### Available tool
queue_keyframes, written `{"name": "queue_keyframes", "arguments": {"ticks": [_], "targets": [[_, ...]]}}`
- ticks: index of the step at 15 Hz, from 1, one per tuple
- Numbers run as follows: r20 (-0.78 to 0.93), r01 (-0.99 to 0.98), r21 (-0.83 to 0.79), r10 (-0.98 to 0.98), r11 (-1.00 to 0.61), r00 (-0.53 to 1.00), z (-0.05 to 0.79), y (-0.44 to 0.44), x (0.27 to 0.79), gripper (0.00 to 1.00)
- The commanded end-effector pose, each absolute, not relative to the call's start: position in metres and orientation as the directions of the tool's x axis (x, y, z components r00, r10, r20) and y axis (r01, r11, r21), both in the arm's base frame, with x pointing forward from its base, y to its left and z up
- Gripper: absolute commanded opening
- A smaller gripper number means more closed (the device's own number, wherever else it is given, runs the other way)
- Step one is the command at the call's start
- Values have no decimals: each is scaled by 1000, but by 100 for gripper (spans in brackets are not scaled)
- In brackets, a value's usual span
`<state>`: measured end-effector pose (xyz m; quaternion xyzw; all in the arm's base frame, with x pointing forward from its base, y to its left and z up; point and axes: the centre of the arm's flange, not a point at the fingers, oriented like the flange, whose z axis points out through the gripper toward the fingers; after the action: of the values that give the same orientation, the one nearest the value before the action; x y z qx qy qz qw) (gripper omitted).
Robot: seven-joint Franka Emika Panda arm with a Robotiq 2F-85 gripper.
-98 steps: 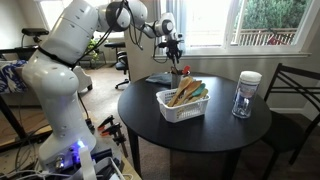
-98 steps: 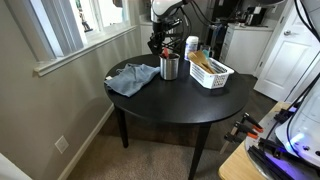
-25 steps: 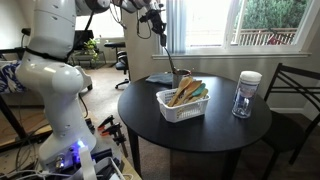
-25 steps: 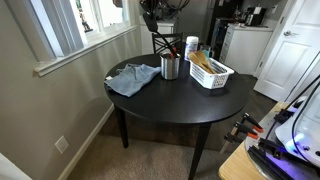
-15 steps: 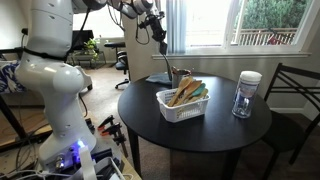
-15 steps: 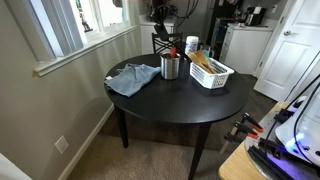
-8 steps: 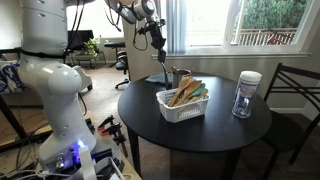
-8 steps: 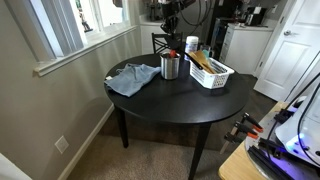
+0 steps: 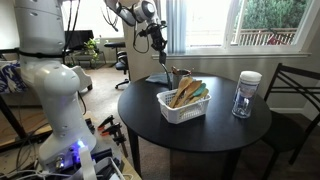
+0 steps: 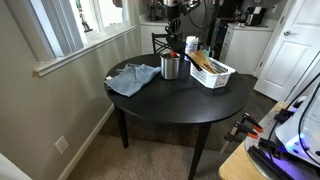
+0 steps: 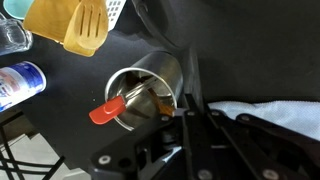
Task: Pick up the black spatula from the silver utensil holder and put it in the white basket
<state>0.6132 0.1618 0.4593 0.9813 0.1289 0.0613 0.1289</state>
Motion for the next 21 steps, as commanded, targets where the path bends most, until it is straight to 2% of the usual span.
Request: {"name": "queue_keyframes", "arguments": {"ticks": [1,8,12,17,21], "targets": [[160,249,238,290,-939,943,472,158,600,1],[256,297,248,358,-922,898,523,206,602,1],[283,316,318,407,-894,868,566,228,593,1],[229,307,435,434,-847,871,592,212,567,1],[199,307,436,424,-846,884,584,181,546,1]]}}
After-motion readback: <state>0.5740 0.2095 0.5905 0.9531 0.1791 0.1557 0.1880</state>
